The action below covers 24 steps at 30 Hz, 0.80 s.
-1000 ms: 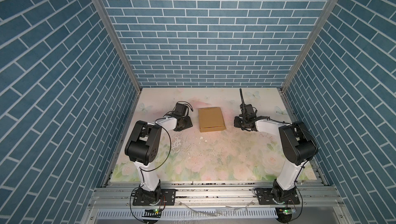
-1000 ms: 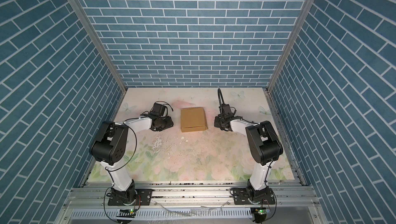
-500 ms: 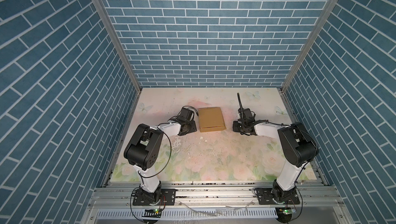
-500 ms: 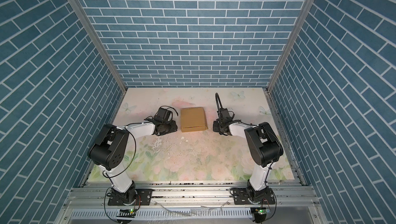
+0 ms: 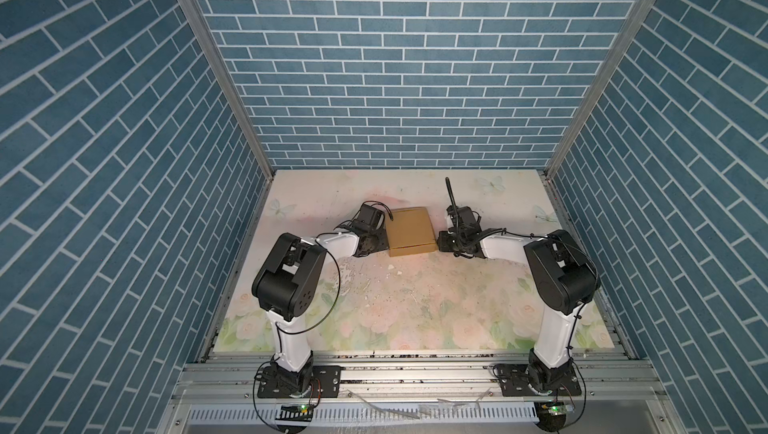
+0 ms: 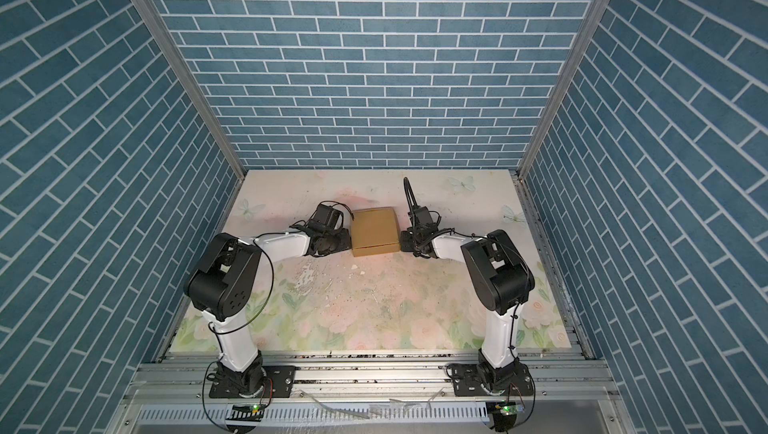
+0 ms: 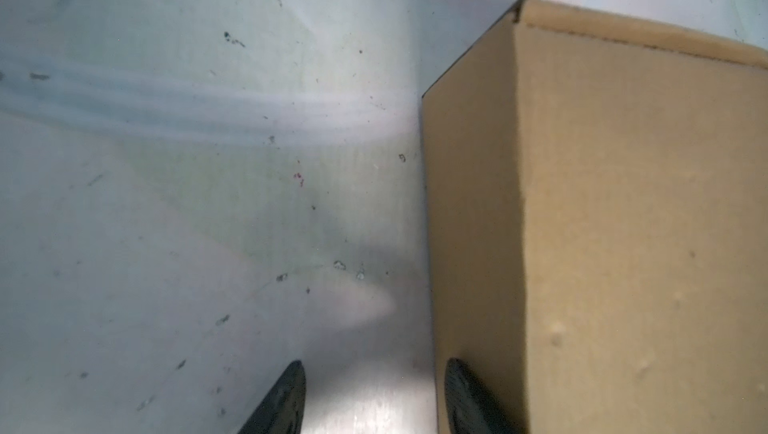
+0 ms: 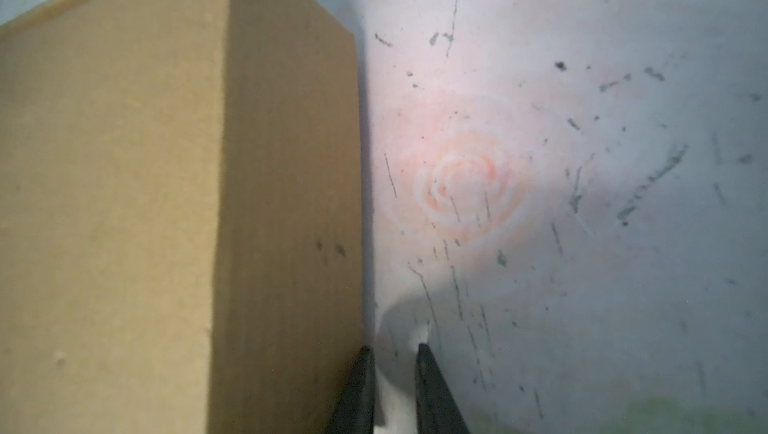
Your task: Fold the paper box
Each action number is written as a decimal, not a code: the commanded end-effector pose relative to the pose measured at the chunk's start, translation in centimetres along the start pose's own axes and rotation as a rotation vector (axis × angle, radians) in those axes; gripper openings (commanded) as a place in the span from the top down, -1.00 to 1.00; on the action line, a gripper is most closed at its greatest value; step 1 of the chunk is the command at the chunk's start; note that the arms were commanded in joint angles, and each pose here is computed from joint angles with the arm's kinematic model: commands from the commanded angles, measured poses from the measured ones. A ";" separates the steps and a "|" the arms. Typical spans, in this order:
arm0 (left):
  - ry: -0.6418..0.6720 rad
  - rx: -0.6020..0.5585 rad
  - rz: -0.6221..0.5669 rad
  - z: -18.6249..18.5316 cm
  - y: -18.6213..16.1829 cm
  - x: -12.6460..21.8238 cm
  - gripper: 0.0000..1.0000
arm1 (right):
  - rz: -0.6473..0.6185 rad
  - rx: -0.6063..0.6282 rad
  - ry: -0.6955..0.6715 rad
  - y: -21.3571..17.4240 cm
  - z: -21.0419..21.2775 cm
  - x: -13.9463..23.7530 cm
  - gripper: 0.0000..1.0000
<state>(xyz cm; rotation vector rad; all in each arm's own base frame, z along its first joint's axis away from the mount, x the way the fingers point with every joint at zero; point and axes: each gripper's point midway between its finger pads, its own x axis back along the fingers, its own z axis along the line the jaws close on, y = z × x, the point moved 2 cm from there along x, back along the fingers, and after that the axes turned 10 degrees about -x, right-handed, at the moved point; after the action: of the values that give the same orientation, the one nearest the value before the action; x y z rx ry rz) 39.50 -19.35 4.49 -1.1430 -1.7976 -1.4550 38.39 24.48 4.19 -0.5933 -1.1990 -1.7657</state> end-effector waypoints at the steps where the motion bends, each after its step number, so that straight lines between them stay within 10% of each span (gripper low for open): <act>1: 0.032 0.000 0.119 0.6 -3.3 -1.7 -0.12 | 0.064 -0.027 0.016 -1.6 0.7 -1.0 0.60; 24: 0.049 -0.022 0.099 0.5 -2.5 -0.8 -0.13 | 0.054 -0.107 0.089 -1.4 1.7 -0.8 0.60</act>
<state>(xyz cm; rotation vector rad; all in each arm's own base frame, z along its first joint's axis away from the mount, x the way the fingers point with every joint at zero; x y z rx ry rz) 40.57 -19.38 4.39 -1.0808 -1.7651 -1.4967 39.67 25.94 4.21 -0.5905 -1.1134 -1.8570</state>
